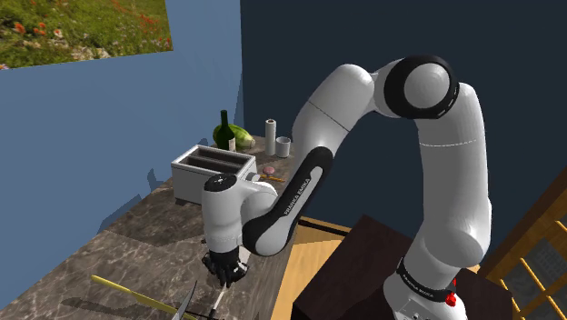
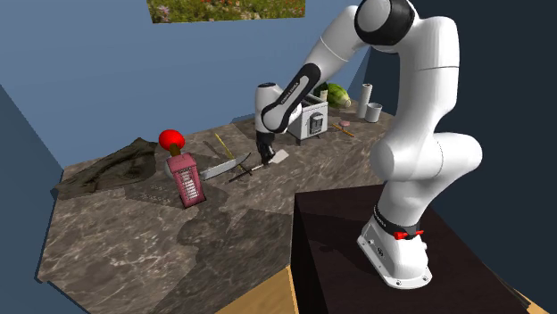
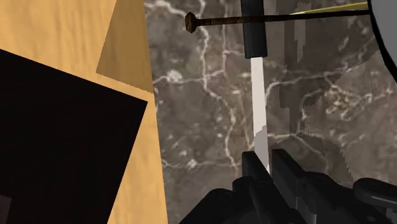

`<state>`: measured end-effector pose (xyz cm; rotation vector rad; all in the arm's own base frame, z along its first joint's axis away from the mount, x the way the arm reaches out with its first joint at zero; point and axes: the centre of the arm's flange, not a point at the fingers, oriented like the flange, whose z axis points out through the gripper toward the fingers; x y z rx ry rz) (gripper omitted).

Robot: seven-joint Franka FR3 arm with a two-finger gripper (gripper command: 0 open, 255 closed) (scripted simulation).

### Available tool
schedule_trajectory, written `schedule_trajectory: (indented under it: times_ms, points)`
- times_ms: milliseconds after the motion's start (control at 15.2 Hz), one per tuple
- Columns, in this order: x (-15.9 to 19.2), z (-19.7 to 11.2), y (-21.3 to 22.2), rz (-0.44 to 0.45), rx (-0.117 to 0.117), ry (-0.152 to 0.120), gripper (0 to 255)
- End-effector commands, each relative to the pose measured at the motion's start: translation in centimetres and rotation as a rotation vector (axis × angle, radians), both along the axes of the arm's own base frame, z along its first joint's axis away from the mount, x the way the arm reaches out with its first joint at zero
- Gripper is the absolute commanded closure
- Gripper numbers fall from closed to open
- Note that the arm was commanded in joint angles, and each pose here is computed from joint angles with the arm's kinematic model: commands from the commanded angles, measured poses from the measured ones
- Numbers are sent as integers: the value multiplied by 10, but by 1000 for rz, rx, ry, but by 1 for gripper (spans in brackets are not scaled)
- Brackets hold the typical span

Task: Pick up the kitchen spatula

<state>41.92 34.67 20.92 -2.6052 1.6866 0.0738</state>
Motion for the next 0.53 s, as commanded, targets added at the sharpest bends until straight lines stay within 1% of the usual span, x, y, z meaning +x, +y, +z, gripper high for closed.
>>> schedule_trajectory:
  times_ms: [0, 330, 462]
  points:
    - [0, 10, 0, 0, 0, 1, 255]
    - [0, 37, 0, 0, 0, 1, 255]
    - [0, 37, 0, 0, 0, 1, 255]
